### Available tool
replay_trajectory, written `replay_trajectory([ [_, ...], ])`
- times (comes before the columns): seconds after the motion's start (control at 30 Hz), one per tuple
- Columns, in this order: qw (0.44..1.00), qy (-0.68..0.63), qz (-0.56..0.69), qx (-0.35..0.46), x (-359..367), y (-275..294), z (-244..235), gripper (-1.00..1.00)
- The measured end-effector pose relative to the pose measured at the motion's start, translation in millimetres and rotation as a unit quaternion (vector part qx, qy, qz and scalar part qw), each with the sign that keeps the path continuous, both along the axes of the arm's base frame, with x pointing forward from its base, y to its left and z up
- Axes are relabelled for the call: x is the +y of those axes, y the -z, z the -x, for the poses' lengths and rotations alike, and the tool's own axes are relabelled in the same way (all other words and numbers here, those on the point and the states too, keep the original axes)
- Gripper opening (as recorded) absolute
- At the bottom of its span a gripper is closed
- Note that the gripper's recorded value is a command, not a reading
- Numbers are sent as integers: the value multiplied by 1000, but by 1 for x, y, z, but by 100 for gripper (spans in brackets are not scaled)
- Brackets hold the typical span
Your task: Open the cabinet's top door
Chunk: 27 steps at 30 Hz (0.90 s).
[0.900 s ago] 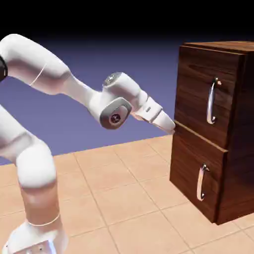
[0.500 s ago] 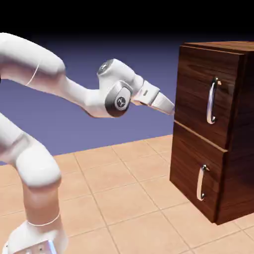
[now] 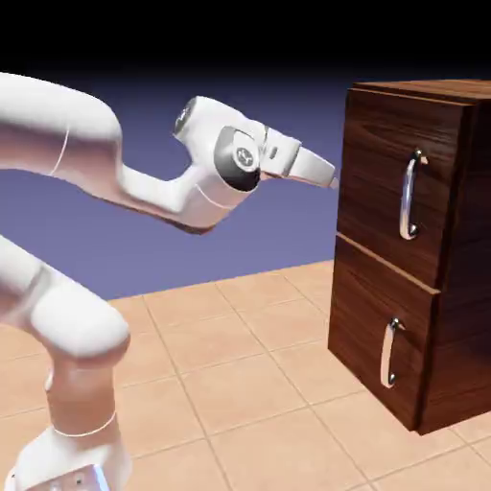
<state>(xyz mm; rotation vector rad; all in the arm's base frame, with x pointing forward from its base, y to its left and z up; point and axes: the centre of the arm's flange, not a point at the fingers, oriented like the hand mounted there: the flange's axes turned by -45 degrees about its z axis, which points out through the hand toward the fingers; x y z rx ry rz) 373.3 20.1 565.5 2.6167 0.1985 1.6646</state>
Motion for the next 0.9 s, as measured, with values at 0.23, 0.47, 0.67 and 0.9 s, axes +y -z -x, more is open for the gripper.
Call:
replay_trajectory([
  [0.23,999,3,-5,-45,-15,-7,1,100],
  [0.47,996,8,-14,-89,-36,-5,-3,100],
  [0.67,992,11,-24,-125,-56,3,-11,100],
  [0.9,986,12,-39,-164,-82,21,-26,100],
])
